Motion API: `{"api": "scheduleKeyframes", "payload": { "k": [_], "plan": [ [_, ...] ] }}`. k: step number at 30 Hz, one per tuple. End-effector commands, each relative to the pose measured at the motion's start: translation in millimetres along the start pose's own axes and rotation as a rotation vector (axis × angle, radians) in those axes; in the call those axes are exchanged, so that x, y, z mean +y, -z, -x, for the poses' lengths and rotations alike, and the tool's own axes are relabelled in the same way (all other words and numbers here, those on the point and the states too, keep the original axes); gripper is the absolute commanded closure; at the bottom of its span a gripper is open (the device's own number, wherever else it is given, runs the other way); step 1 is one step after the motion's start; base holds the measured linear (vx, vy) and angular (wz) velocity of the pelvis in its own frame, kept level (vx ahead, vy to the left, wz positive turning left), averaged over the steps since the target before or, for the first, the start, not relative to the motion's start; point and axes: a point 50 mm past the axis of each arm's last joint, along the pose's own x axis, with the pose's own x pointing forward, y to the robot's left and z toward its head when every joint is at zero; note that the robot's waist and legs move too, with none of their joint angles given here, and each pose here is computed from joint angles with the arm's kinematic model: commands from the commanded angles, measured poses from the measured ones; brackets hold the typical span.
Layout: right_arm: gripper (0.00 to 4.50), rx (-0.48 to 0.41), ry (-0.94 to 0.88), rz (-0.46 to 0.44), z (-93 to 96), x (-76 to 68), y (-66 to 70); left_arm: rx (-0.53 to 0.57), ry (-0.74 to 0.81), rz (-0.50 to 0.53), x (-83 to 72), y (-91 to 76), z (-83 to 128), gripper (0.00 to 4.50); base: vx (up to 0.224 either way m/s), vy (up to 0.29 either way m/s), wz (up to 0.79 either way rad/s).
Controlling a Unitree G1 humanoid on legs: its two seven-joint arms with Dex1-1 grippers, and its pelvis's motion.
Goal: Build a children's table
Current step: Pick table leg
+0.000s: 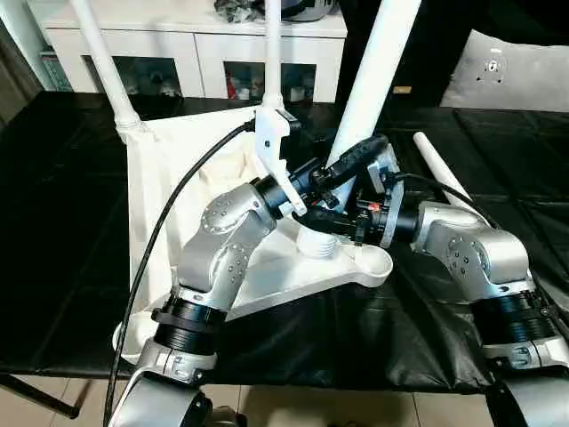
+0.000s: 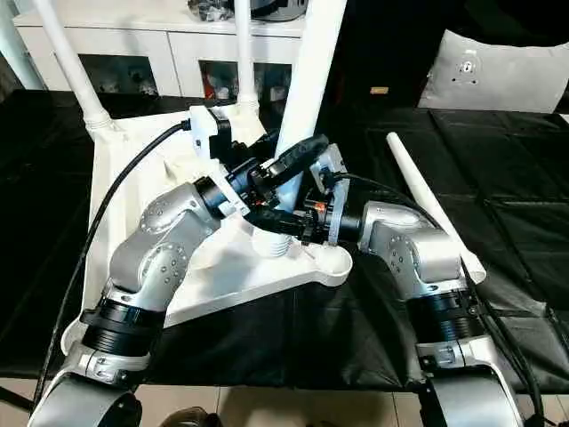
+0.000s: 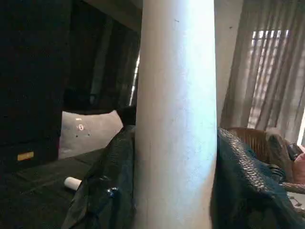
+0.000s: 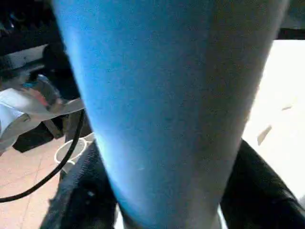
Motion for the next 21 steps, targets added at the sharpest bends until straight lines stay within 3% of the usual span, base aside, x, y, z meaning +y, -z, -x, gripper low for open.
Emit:
{"api": "scheduleKeyframes", "payload": {
  "k": [1, 14, 20, 21],
  "plan": [
    [2.28, 0.015, 0.048, -0.008, 2.8, -5.9, 1.3, -0.014, 0.035, -0.019, -5.5, -5.7, -4.4, 2.66, 0.000, 0.000, 0.00],
    [2.54, 0.027, 0.106, -0.045, -1.7, -7.7, 10.7, -0.022, 0.054, 0.062, -11.2, -5.3, -5.7, 2.66, 0.000, 0.000, 0.00],
    [2.55, 0.040, 0.119, -0.051, -5.9, -7.2, 16.4, 0.005, 0.200, 0.081, -30.9, -4.9, -6.1, 2.66, 0.000, 0.000, 0.00],
    [2.55, 0.046, 0.129, -0.054, -6.6, -7.6, 18.4, 0.013, 0.234, 0.088, -37.3, -3.5, -6.3, 2.31, 0.000, 0.000, 0.00]
  ]
}}
